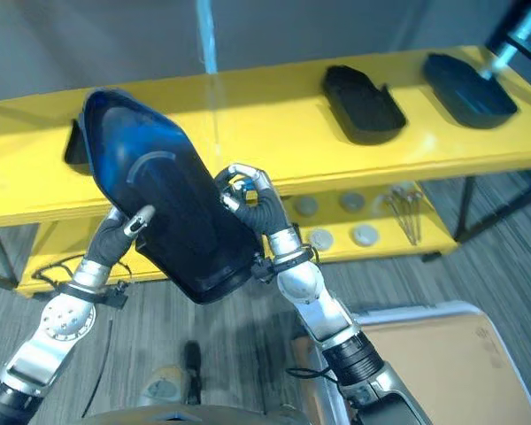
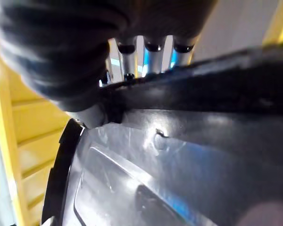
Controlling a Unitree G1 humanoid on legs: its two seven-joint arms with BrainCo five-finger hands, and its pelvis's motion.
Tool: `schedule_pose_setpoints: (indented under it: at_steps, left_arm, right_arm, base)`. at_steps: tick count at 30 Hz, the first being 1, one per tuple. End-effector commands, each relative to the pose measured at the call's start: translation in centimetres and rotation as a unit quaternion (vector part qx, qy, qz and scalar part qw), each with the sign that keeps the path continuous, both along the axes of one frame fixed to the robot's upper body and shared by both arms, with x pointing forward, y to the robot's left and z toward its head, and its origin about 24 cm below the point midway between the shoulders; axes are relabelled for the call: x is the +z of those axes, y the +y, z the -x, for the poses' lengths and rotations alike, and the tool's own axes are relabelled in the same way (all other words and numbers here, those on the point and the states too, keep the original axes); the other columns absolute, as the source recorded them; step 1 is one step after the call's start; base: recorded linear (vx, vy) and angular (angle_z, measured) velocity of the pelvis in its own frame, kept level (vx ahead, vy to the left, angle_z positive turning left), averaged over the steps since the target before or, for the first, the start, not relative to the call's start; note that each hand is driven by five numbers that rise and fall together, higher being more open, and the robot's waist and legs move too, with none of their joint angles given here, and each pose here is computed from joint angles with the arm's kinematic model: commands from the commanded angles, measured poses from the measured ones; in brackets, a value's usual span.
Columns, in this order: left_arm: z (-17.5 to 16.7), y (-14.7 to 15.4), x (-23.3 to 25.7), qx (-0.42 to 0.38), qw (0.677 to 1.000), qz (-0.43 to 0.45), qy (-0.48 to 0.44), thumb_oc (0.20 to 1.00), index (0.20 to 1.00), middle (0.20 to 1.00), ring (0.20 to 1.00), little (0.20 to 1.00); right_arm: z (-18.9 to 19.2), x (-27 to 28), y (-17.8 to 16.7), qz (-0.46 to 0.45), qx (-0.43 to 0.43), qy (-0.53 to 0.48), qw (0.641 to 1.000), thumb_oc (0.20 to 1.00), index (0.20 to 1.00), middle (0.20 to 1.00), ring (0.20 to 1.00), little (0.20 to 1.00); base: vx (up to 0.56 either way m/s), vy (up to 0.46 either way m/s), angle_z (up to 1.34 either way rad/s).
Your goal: Move parts from the plastic box to the shelf.
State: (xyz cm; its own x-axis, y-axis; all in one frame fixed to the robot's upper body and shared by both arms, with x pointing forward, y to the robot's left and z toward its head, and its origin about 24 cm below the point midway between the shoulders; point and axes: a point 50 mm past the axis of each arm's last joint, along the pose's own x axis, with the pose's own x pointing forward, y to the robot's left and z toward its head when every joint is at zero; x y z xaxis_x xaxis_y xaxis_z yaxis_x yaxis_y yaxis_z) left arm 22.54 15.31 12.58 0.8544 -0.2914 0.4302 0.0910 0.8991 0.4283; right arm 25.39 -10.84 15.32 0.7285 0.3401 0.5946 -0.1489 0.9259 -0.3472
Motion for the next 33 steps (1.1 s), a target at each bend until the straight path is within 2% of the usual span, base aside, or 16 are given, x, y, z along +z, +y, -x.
schedule_pose_setpoints:
  at_steps: [1, 8, 9, 10, 11, 18, 24, 33]
  left_arm:
    - [-1.1, 3.2, 3.9, 0.057, 0.993, 0.032, -0.103, 0.2, 0.2, 0.2, 0.2, 0.2]
    - [-1.0, 3.8, 5.2, 0.064, 0.989, 0.021, -0.131, 0.2, 0.2, 0.2, 0.2, 0.2]
    - [-1.2, 3.7, 5.3, 0.063, 0.989, 0.022, -0.133, 0.2, 0.2, 0.2, 0.2, 0.2]
    - [-1.5, 3.5, 5.5, 0.052, 0.99, 0.019, -0.133, 0.2, 0.2, 0.2, 0.2, 0.2]
    - [-1.9, 3.1, 5.7, 0.04, 0.99, 0.019, -0.132, 0.2, 0.2, 0.2, 0.2, 0.2]
    - [-2.9, 1.4, 5.6, -0.02, 0.993, 0.043, -0.111, 0.2, 0.2, 0.2, 0.2, 0.2]
    - [-1.8, 2.9, 5.4, 0.007, 0.992, 0.068, -0.106, 0.2, 0.2, 0.2, 0.2, 0.2]
    - [-1.8, 3.9, 4.8, 0.047, 0.991, 0.08, -0.099, 0.2, 0.2, 0.2, 0.2, 0.2]
  right_arm:
    - [0.9, 1.0, -3.3, -0.049, -0.036, -0.021, 0.998, 0.2, 0.2, 0.2, 0.2, 0.2]
    - [1.0, 1.8, -1.7, -0.056, -0.009, -0.035, 0.998, 0.2, 0.2, 0.2, 0.2, 0.2]
    - [1.0, 2.0, -1.7, -0.058, -0.007, -0.039, 0.998, 0.369, 0.369, 0.369, 0.369, 0.369]
    - [1.3, 2.1, -1.7, -0.058, 0.003, -0.04, 0.998, 0.862, 0.862, 0.862, 0.862, 0.862]
    - [1.5, 2.2, -1.7, -0.058, 0.008, -0.041, 0.997, 1.0, 1.0, 1.0, 1.0, 1.0]
    - [2.0, 1.8, -3.7, -0.059, -0.009, -0.028, 0.998, 1.0, 1.0, 1.0, 1.0, 1.0]
    - [1.9, 1.2, -4.2, -0.057, 0.01, 0.003, 0.998, 1.0, 1.0, 1.0, 1.0, 1.0]
    - [1.7, 0.8, -5.2, -0.059, -0.038, 0.006, 0.998, 1.0, 1.0, 1.0, 1.0, 1.0]
  base:
    - [0.13, 0.209, 0.47]
    - [0.13, 0.325, 0.08]
    - [0.07, 0.249, -0.47]
    - [0.04, 0.153, -0.57]
    - [0.04, 0.151, -0.35]
    - [0.01, 0.047, 0.27]
    - [-0.04, 0.005, 0.36]
    - [0.05, 0.169, 0.2]
